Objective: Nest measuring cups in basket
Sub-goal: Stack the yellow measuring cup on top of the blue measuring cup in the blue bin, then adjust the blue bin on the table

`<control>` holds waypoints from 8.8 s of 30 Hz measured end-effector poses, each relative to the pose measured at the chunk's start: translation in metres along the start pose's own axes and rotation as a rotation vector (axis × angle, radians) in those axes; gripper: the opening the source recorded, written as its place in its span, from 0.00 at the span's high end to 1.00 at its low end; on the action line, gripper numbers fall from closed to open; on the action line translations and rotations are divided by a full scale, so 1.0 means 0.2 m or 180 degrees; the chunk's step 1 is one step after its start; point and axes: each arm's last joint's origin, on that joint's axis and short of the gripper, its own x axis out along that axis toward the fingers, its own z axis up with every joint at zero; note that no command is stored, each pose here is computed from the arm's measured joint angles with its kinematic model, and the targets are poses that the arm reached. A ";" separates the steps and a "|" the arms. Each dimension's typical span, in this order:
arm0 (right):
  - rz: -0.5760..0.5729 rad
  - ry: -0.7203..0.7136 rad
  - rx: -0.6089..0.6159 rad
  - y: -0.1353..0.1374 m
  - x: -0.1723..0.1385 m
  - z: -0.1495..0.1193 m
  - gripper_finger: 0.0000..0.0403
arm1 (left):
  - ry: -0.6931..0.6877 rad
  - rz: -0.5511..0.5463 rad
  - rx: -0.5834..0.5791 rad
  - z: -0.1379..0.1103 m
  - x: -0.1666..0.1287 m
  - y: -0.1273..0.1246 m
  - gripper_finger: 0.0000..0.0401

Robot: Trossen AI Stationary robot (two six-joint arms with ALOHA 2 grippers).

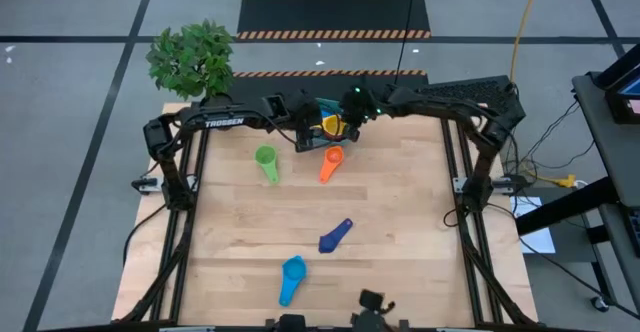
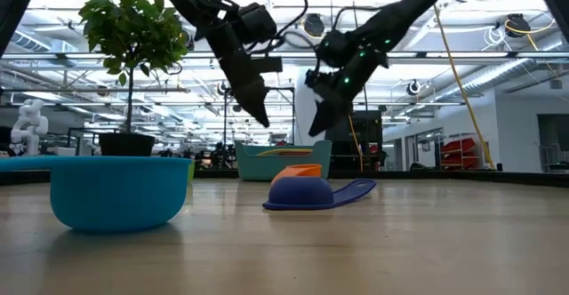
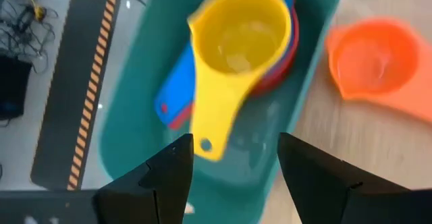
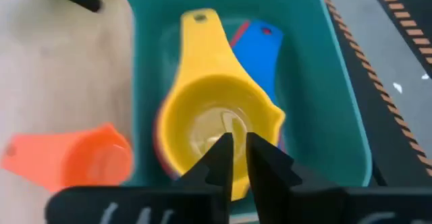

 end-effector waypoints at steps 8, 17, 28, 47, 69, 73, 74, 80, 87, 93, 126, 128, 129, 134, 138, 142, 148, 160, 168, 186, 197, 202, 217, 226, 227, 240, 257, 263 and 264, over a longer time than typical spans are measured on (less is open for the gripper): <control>-0.0157 -0.0090 -0.0012 -0.14 0.06 -0.02 0.99 | -0.0224 0.0118 -0.0007 -0.08 0.10 -0.05 0.46; -0.0177 -0.0098 0.0034 -0.17 0.08 -0.03 1.00 | -0.0348 0.0037 0.0259 -0.12 0.16 -0.04 0.46; -0.0174 -0.0094 0.0034 -0.15 0.08 -0.03 1.00 | -0.0403 0.0161 0.0455 -0.16 0.24 0.01 0.46; -0.0038 -0.0016 -0.0376 -0.06 0.23 -0.05 1.00 | -0.0359 0.0313 0.0544 -0.20 0.29 0.09 0.46; 0.0157 -0.0109 -0.0624 -0.04 0.23 -0.04 1.00 | -0.0393 0.0522 0.0751 -0.19 0.30 0.11 0.46; 0.0155 -0.0106 -0.0671 -0.04 0.23 -0.04 1.00 | -0.0330 0.0693 0.0861 -0.19 0.29 0.13 0.46; 0.0156 -0.0105 -0.0687 -0.04 0.23 -0.04 1.00 | -0.0319 0.0710 0.0877 -0.19 0.29 0.13 0.46; 0.0123 -0.0096 -0.0718 -0.04 0.23 -0.04 1.00 | -0.0274 0.0756 0.0882 -0.19 0.29 0.13 0.46; 0.0138 -0.0042 -0.0688 -0.04 0.19 -0.03 1.00 | -0.0158 0.1019 0.0530 -0.21 0.28 0.20 0.46; 0.0100 0.0008 -0.0606 -0.03 0.17 -0.03 1.00 | -0.0217 0.1048 0.0453 -0.20 0.28 0.21 0.46; 0.0050 0.0051 -0.0525 0.04 0.17 -0.01 1.00 | -0.0141 0.0684 0.0894 -0.16 0.33 0.01 0.46; -0.0058 0.0014 -0.0555 0.03 0.17 0.00 1.00 | -0.0096 0.0598 0.0888 -0.15 0.31 -0.03 0.46; -0.0130 0.0027 -0.0561 0.02 0.17 0.00 1.00 | -0.0067 0.0558 0.0884 -0.15 0.30 -0.04 0.46; -0.0277 0.0176 -0.0578 0.02 0.14 -0.01 1.00 | -0.0062 0.0802 0.0826 -0.10 0.21 -0.08 0.46; -0.0318 0.0197 -0.0457 0.03 0.05 0.01 1.00 | -0.0228 0.1049 0.0687 -0.05 0.07 -0.03 0.46; -0.0291 0.0264 -0.0240 0.05 -0.07 0.02 1.00 | -0.0429 0.1213 0.0380 -0.04 -0.07 0.06 0.46; -0.0101 0.0136 0.0021 0.12 -0.14 -0.15 1.00 | -0.0435 0.1311 -0.0164 -0.10 -0.13 0.19 0.46; 0.0429 -0.0521 -0.0210 0.32 -0.14 -0.43 1.00 | -0.0351 0.1143 -0.0473 -0.16 -0.09 0.25 0.46; 0.0283 -0.0580 -0.0251 0.33 -0.13 -0.43 1.00 | -0.0375 0.1093 -0.0493 -0.16 -0.09 0.24 0.46; 0.0601 -0.0854 -0.0417 0.42 -0.19 -0.37 1.00 | -0.0398 0.1052 -0.0469 -0.15 -0.09 0.23 0.46; 0.0341 -0.0630 -0.0411 0.51 -0.09 -0.49 1.00 | -0.0406 0.1051 -0.0503 -0.15 -0.09 0.23 0.46; -0.0160 -0.0583 -0.0406 0.45 -0.09 -0.49 1.00 | -0.0454 0.0971 -0.0518 -0.15 -0.09 0.23 0.46; -0.0775 -0.0891 -0.0370 0.16 -0.13 -0.48 1.00 | -0.0477 0.0933 -0.0520 -0.15 -0.09 0.23 0.46; -0.0183 -0.0900 -0.0096 0.16 -0.13 -0.51 1.00 | -0.0383 0.0891 -0.0523 -0.17 -0.09 0.23 0.46; -0.0026 -0.0905 -0.0070 0.18 -0.13 -0.51 1.00 | -0.0380 0.0897 -0.0529 -0.17 -0.09 0.23 0.46; -0.0207 -0.0856 -0.0184 0.24 -0.03 -0.52 1.00 | -0.0393 0.0938 -0.0559 -0.18 -0.09 0.25 0.46; -0.0266 -0.1158 -0.0132 0.14 0.13 -0.49 1.00 | -0.0368 0.0925 -0.0567 -0.18 -0.08 0.25 0.46; -0.0386 -0.1213 -0.0002 0.05 0.11 -0.48 1.00 | -0.0345 0.0909 -0.0591 -0.18 -0.08 0.25 0.46; -0.0394 -0.1225 0.0044 0.04 0.10 -0.48 1.00 | -0.0309 0.0891 -0.0591 -0.19 -0.08 0.24 0.46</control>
